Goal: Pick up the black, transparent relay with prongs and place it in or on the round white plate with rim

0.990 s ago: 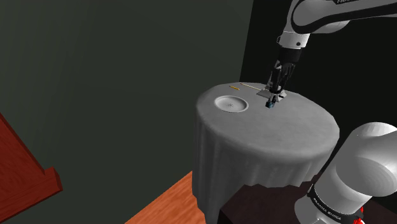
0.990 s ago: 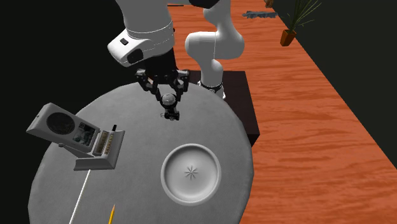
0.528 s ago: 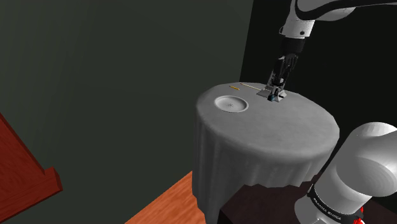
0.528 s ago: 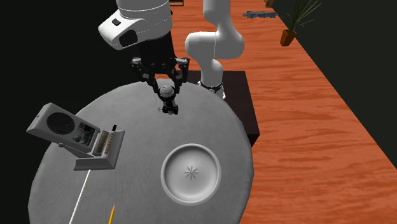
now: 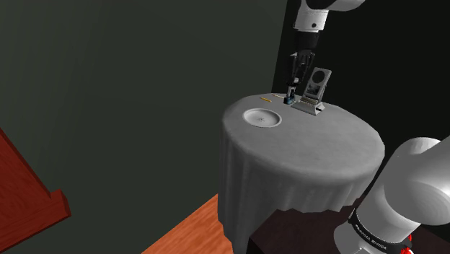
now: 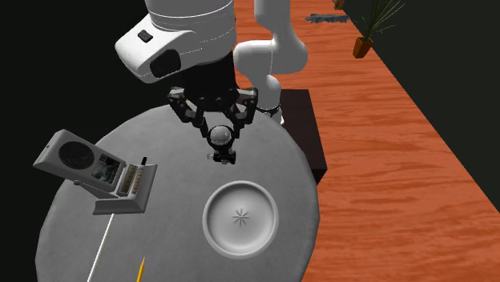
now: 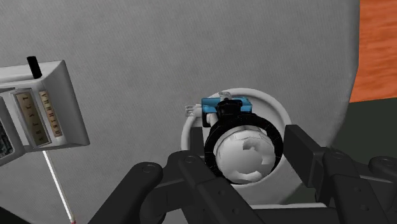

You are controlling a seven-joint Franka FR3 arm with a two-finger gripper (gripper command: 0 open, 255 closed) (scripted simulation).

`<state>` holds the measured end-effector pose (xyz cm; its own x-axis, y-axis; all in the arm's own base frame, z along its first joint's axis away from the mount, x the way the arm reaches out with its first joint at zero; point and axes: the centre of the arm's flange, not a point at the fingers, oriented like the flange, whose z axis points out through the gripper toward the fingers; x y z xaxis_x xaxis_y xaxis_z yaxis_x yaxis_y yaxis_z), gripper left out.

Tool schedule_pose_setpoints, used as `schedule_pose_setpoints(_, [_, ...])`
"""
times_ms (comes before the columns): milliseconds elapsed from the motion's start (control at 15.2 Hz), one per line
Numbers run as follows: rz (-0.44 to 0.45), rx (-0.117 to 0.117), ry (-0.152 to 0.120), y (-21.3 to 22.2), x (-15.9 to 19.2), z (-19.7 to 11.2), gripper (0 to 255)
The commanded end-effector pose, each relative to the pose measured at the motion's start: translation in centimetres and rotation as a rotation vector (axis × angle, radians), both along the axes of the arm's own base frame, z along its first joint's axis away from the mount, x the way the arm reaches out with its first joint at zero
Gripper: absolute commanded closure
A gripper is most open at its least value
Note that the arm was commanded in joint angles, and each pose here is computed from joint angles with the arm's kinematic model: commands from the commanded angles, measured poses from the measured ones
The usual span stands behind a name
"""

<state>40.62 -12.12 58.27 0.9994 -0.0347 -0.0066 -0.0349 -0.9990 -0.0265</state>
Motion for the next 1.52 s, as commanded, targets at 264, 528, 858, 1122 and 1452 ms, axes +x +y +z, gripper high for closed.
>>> schedule_pose_setpoints(264, [0.000,0.000,0.000,3.3,7.3,1.9,255])
schedule_pose_setpoints(528, [0.000,0.000,0.000,4.2,9.2,0.9,255])
schedule_pose_setpoints(858, [0.000,0.000,0.000,4.2,9.2,-1.8,255])
schedule_pose_setpoints(1122, [0.000,0.000,0.000,4.2,9.2,-3.9,255])
schedule_pose_setpoints(1452, [0.000,0.000,0.000,4.2,9.2,-6.5,255])
